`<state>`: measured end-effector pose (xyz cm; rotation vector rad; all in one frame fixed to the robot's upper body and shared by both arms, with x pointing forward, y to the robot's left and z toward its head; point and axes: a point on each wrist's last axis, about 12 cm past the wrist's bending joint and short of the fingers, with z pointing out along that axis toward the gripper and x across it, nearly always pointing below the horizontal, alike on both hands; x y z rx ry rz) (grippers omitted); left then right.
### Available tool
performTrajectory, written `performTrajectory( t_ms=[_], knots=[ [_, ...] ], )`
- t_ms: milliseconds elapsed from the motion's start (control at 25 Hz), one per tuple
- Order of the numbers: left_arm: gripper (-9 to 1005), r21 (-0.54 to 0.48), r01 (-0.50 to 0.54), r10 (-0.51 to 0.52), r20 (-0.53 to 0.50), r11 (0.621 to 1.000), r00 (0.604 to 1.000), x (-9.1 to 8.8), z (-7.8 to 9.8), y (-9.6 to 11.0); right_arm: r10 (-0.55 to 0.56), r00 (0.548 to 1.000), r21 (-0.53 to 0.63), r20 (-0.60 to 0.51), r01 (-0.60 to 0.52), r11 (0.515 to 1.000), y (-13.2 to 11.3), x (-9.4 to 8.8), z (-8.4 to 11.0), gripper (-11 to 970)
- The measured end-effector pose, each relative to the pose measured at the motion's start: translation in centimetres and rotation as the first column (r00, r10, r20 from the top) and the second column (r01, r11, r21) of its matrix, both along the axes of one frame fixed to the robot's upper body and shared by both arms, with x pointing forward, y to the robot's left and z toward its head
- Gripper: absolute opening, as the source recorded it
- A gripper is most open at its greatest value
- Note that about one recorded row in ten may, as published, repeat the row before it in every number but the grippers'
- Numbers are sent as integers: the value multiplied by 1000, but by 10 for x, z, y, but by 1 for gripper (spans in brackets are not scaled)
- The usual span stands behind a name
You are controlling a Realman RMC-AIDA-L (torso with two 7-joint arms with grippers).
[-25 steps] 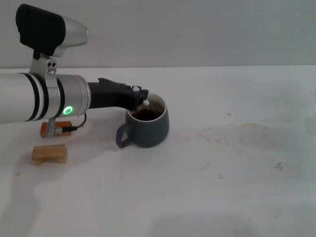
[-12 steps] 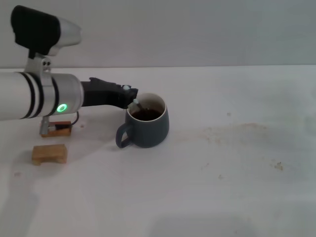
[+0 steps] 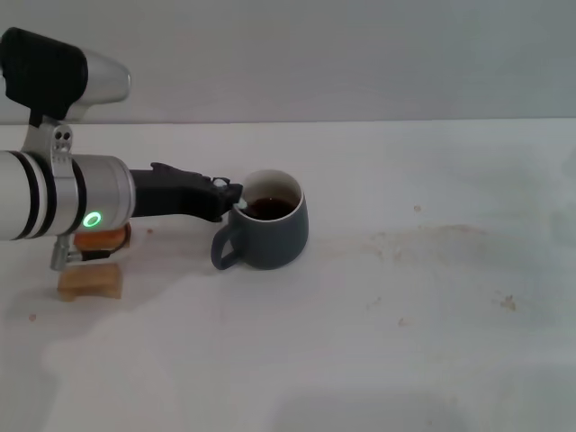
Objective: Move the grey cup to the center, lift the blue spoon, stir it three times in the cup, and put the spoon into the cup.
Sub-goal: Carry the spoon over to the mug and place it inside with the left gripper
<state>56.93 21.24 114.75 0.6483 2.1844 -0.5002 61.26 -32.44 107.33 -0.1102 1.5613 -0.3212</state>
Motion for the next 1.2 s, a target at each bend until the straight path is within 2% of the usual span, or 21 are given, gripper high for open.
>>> performTrajectory(
  t_ms=[240, 480, 880, 1200],
  knots=[
    [164, -13, 72, -72, 25, 997, 997, -1, 8, -23, 6, 1000, -1, 0, -6, 1000, 1, 1, 0, 43],
    [165, -10, 101, -100, 71, 995, 992, 10, 13, -41, 8, 1000, 0, 2, -8, 1000, 1, 1, 1, 44],
    [166, 0, 31, -31, 114, 1000, 993, 26, 6, -36, 8, 1000, 0, 2, -8, 1000, 1, 1, 1, 44],
    [167, 7, 16, -17, 89, 1000, 996, 20, 4, -24, 8, 1000, 0, 2, -8, 1000, 1, 1, 1, 44]
  ],
)
